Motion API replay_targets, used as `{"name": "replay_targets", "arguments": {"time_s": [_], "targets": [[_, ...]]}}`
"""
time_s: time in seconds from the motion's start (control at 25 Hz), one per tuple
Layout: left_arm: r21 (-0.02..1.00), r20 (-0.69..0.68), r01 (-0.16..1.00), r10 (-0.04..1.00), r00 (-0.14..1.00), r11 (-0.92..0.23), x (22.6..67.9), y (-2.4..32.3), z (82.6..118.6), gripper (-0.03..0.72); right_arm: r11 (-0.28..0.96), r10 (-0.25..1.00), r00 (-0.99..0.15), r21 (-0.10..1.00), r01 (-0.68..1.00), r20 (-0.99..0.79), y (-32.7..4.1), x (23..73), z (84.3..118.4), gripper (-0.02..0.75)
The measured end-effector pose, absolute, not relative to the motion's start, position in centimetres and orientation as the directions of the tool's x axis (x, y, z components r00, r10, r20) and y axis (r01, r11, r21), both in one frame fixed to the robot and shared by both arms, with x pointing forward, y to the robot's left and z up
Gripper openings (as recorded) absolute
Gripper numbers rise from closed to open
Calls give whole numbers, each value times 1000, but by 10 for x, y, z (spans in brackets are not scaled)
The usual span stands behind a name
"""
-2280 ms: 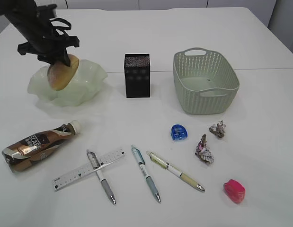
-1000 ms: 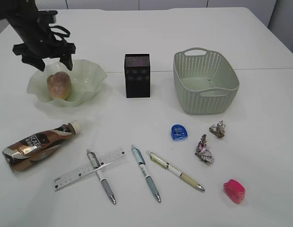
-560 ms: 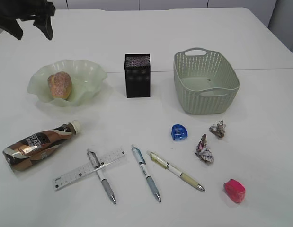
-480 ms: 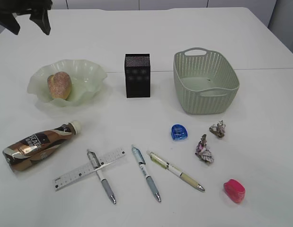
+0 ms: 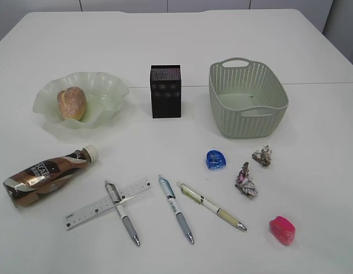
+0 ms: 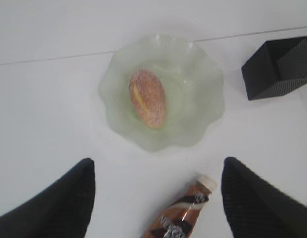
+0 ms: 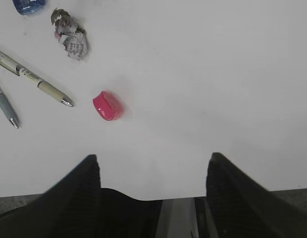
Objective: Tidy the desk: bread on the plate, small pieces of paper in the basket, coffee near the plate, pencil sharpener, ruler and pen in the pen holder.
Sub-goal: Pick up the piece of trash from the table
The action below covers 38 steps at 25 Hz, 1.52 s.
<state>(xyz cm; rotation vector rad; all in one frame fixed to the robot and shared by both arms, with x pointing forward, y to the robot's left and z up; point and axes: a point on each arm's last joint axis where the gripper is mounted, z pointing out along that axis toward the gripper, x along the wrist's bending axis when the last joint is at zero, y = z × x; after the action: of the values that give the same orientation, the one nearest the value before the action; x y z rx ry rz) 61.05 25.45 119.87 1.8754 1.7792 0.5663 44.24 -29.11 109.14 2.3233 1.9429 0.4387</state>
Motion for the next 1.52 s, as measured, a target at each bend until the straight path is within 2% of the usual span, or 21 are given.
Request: {"name": "replay_targets", "arguments": {"time_s": [0.16,0.44,0.72,1.04,1.2,1.32,1.52], "targets": [[601,23,798,999,46,-50,551,267,1209,568,-151,978,108,248,957,178,-289,442,1092,521],[698,22,715,999,37,-42,428,284,1236,561,-117,971,53,272,955,232,-283,448,1091,521],[812,20,583,1000,-21,-4,355,299,1258,559,-109,971,68,171,979,230,-283,473,1063,521],[832,16,555,999,-28,2,342,301,1261,559,-93,967,57,135,986,249,-282,498,1036,521],[834,8,552,1000,-24,7,341,300,1261,559,-101,968,49,206,973,245,-283,510,1031,521],[836,5,549,1000,-22,8,339,300,1262,559,-40,973,-24,270,962,230,-283,520,1026,521],[835,4,550,1000,-21,8,340,300,1262,559,-6,976,-72,360,933,203,-277,536,1018,521]]}}
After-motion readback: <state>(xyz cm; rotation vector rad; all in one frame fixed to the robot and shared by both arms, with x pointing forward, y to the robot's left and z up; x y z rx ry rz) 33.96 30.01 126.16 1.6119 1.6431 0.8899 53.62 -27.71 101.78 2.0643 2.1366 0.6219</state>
